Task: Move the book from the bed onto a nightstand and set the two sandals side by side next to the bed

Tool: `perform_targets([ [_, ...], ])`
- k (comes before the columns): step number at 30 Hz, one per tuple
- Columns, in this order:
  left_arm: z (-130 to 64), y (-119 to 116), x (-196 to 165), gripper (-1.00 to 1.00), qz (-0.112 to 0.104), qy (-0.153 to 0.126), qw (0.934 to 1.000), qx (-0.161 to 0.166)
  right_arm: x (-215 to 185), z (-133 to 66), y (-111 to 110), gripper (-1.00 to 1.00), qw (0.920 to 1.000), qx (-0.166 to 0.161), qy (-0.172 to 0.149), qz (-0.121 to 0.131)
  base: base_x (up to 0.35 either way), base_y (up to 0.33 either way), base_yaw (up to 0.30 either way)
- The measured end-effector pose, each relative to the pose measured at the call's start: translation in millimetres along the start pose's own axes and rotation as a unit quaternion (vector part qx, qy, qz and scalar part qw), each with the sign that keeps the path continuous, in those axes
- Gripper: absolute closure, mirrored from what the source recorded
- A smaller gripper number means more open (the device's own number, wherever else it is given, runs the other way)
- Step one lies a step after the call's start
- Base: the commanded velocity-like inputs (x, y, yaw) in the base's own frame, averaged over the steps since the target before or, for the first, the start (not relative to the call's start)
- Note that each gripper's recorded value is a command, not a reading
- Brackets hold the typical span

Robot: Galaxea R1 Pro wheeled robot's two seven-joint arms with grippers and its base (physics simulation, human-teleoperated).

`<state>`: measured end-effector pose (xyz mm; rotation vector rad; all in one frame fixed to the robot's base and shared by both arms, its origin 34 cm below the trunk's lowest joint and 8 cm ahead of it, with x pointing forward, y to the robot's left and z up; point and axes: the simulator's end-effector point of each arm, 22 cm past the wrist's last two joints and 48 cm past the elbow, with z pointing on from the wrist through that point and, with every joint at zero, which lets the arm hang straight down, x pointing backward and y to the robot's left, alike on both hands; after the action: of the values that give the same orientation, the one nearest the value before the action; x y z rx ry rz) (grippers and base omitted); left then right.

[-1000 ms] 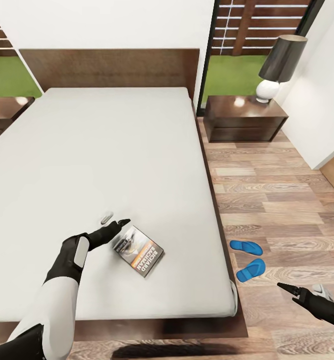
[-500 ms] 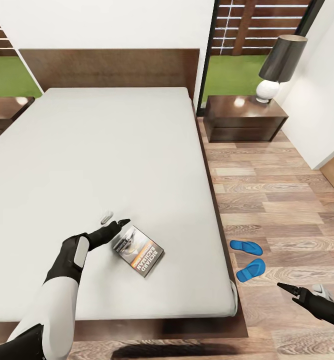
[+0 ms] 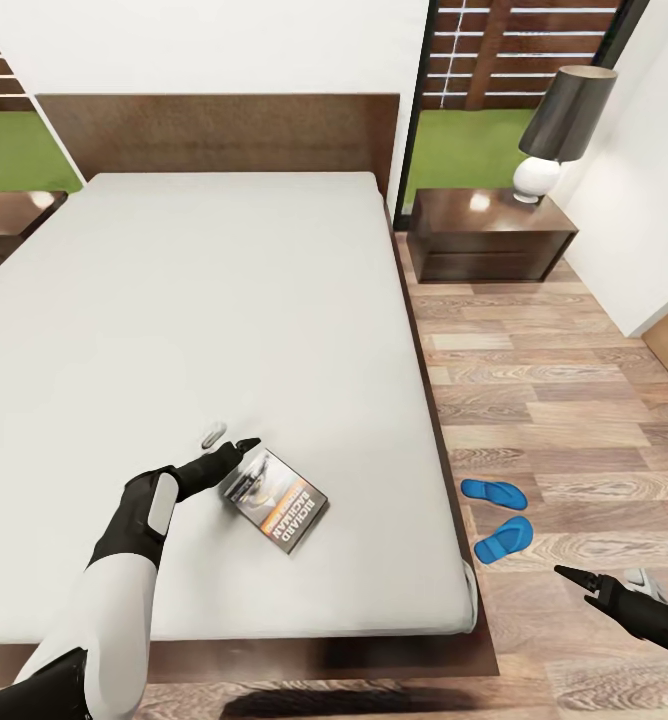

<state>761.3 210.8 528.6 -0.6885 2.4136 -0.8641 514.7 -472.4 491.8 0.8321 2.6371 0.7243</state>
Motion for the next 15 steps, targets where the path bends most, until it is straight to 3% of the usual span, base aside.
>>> perform_targets([
  [15, 4.3, 3.0, 0.8, -1.00, -0.004, -0.003, 1.0000, 0.004, 1.3, 5.8, -4.2, -1.00, 1.0000, 0.000, 0.000, 0.000, 0.000, 0.000, 0.000],
])
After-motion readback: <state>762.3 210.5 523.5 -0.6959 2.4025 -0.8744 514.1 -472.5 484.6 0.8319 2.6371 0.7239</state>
